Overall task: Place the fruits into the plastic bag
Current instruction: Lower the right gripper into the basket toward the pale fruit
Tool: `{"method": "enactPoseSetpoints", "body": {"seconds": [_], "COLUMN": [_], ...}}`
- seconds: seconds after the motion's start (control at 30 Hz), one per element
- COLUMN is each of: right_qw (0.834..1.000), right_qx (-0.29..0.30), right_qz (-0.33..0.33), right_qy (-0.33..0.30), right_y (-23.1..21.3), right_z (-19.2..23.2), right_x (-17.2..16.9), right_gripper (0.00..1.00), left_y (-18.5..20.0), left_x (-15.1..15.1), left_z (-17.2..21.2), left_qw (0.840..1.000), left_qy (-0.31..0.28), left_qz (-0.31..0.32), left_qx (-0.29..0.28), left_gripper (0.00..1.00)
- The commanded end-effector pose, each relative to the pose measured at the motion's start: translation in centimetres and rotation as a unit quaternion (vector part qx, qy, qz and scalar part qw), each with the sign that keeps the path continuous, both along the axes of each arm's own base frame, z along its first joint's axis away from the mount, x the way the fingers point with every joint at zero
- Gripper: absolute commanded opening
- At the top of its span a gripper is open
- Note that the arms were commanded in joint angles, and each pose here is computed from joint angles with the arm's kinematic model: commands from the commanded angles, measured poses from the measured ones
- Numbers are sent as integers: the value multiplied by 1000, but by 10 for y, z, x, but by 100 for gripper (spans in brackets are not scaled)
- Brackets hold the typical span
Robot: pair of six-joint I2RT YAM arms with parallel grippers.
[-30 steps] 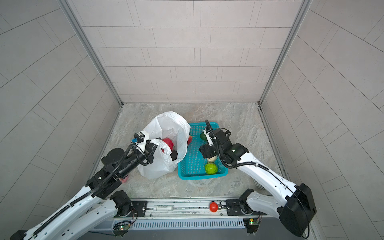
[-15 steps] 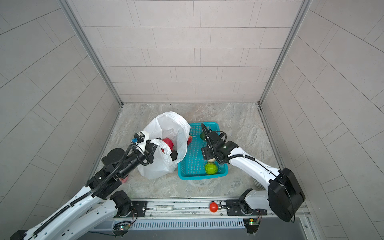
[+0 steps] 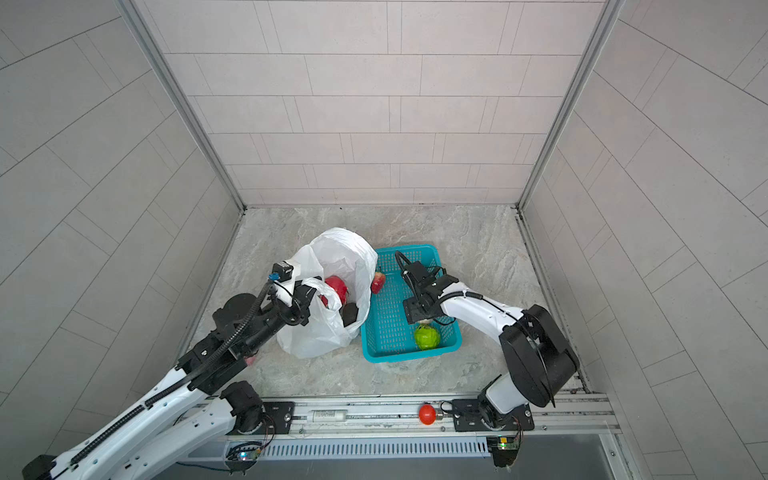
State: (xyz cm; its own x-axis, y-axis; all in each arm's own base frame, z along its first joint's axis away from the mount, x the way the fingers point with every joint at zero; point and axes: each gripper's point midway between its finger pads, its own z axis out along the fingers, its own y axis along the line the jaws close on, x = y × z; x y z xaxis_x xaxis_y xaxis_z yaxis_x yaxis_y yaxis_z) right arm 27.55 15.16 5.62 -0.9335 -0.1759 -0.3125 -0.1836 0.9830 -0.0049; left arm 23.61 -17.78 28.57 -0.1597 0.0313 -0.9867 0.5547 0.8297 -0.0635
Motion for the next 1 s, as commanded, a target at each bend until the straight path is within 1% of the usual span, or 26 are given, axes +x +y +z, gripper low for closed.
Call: {"method": "enactPoseSetpoints", "body": {"seconds": [0.0, 0.13, 0.23, 0.33, 0.47, 0.63, 0.7, 0.8, 0.87, 0.97], "right_qw": [1000, 999, 1000, 1000, 1000, 1000, 998, 993, 987, 973], "right_qx": [-10, -8, -7, -10, -5, 15, 29, 56, 89, 137], "right_qz": [-7, -3, -2, -4, -1, 2, 2, 15, 43, 71], "right_qy": [24, 35, 29, 20, 11, -23, -53, -99, -126, -173], "right_y": [-4, 0, 0, -1, 0, 3, 5, 11, 23, 39], "right_z": [-6, -13, -14, -13, -9, 13, 33, 67, 89, 129], "right_x": [-5, -4, -2, 0, 2, 7, 13, 20, 21, 20], "right_gripper": [78, 73, 65, 54, 31, 18, 15, 13, 13, 14], "left_y": [5, 6, 6, 6, 6, 6, 7, 7, 7, 7], "left_x": [1, 1, 2, 2, 2, 2, 1, 0, -1, -2], "left_z": [13, 12, 11, 12, 11, 10, 10, 11, 11, 12], "left_qw": [1000, 1000, 1000, 1000, 1000, 1000, 1000, 1000, 1000, 1000], "left_qy": [-5, -4, -2, -1, 0, 0, -2, -4, -5, -8], "left_qz": [13, 16, 17, 19, 19, 17, 18, 16, 14, 13], "left_qx": [-14, -13, -10, -9, -9, -7, -7, -10, -11, -9], "left_gripper": [0, 0, 0, 0, 0, 0, 0, 0, 0, 0]}}
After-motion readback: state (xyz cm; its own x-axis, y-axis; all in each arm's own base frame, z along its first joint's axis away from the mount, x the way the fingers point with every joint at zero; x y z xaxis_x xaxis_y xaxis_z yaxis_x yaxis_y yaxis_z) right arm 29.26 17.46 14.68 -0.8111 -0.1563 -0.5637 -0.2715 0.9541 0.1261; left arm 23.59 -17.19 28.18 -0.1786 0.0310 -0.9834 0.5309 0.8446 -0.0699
